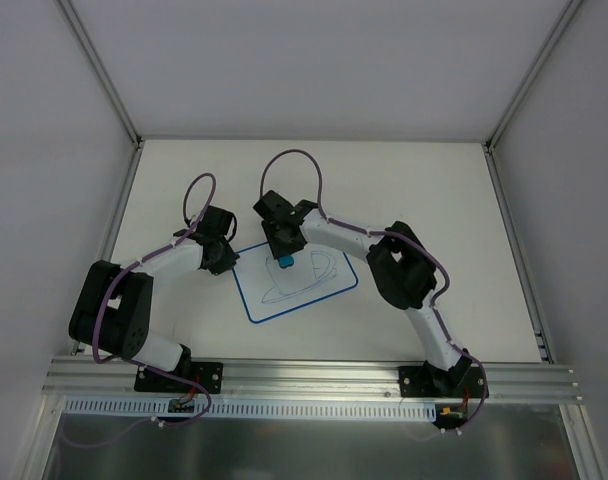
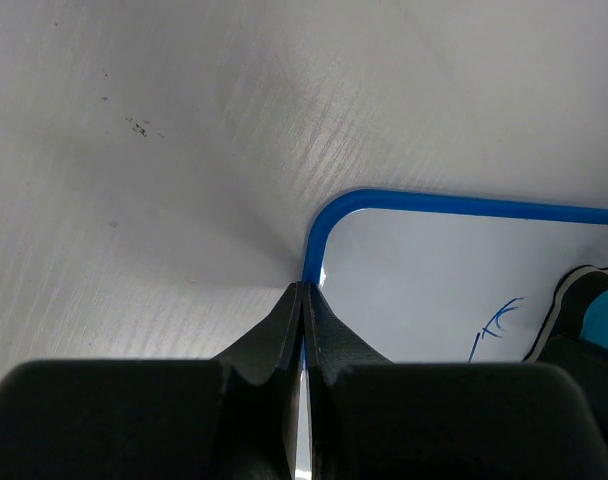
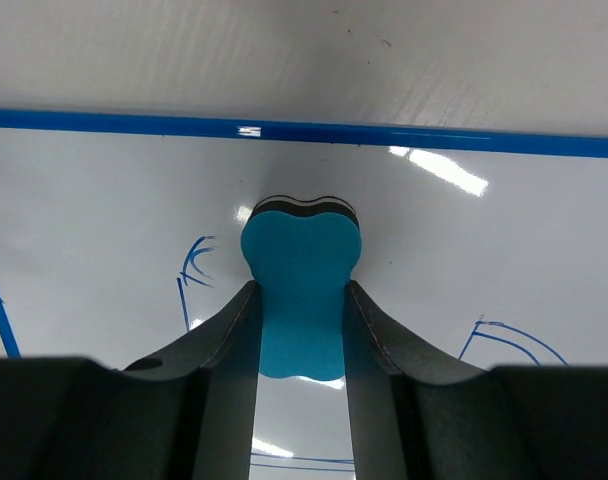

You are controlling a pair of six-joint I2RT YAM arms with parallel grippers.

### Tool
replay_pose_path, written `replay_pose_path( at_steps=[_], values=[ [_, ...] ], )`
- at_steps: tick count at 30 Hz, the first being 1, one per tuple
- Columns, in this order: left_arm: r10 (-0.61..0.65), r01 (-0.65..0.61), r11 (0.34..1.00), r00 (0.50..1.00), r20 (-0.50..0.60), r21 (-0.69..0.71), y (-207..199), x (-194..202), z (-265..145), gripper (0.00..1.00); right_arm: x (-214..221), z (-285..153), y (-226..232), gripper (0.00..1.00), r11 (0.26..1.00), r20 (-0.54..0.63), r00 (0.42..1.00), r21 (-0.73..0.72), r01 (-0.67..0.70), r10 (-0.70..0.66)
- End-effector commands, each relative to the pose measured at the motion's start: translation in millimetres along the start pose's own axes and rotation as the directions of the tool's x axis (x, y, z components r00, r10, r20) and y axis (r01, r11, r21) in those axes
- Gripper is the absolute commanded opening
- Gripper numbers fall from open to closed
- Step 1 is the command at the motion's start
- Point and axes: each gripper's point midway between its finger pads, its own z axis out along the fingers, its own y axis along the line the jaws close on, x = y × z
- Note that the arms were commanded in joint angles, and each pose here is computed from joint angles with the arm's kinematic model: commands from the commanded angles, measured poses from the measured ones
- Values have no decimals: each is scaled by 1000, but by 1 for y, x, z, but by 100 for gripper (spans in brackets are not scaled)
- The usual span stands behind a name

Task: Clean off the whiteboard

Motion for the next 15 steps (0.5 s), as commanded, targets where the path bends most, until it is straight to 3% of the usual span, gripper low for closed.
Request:
replay_pose_path(
  at_steps=[1, 9, 15],
  values=[
    [28, -39, 993, 994, -107, -108, 34, 32, 9, 0, 33, 7, -22, 0, 998, -90, 996, 57, 5, 0],
    [27, -38, 994, 994, -106, -105, 33, 31, 8, 0, 61, -14, -137, 0, 954, -64, 974, 229, -196, 215],
    [26, -37, 994, 994, -102, -106, 33, 31, 9, 0, 88, -24, -172, 0, 927, -70, 957, 276, -254, 283]
  ],
)
